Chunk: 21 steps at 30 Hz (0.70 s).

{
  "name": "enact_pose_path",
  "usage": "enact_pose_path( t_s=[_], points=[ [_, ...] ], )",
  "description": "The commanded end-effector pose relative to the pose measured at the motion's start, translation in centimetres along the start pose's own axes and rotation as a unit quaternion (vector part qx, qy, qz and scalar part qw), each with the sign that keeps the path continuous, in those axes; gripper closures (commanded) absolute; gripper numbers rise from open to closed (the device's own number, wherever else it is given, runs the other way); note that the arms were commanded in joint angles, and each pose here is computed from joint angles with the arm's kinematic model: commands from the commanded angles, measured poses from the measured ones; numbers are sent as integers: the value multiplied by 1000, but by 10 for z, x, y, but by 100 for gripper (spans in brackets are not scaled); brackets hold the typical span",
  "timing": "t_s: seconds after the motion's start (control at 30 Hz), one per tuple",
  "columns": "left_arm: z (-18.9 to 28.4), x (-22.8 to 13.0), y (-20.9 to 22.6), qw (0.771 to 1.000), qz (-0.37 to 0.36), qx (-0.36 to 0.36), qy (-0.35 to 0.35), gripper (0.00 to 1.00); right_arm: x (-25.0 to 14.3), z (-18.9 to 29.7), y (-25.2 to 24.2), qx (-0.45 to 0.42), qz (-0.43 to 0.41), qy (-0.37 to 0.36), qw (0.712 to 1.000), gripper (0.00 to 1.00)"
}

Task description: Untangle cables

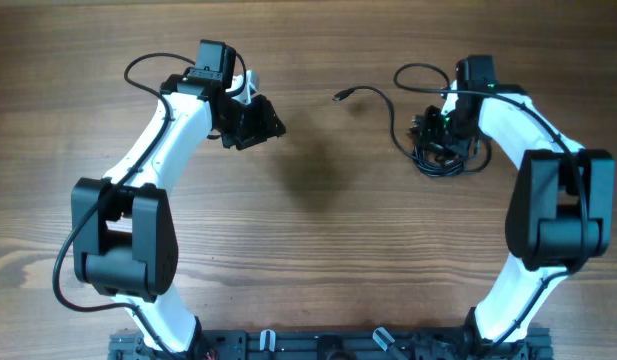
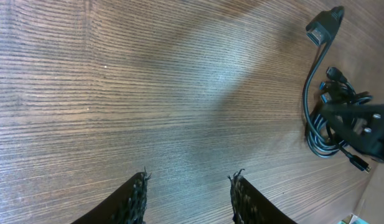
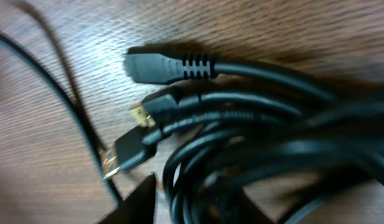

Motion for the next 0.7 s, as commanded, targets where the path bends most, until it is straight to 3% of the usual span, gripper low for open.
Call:
enact_pose_path(
  t_s=[0.0,0.07,0.2,0.3,0.33,0.47,0.57,0.67],
  points=[
    [-5,-1,3,1000,-3,7,4,54,-3,-16,-3,-5,1,13,1000,82],
    [-5,0,3,1000,-4,7,4,54,-4,-19,5,8,22,13,1000,96],
    [-5,0,3,1000,-3,6,2,54,-38,-27,73,134,132,72,980,96],
    [-5,0,3,1000,-3,5,2,54,-69,-32,112,154,190,110,963,95],
    [-5,0,3,1000,-3,5,2,57,-69,-23,117,155,192,110,963,81],
    [-6,0,-1,1000,-8,-4,2,53,-38,53,115,175,186,22,966,56],
    [-12,-1,-17,999,-39,-17,-8,41,-20,104,94,169,170,-56,969,49],
    [-15,-6,-57,994,-95,-40,-21,35,-7,114,66,140,136,-78,978,48]
  ],
)
Point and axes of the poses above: each gripper's point midway between its finger pads, its own z axis back along the fingers, its own y axis along the line the jaws close on, x = y × z, the point moved 7 cm from there along z, back along the fingers, and after that the axes turned 4 degrees about z, right-handed, at the moved point
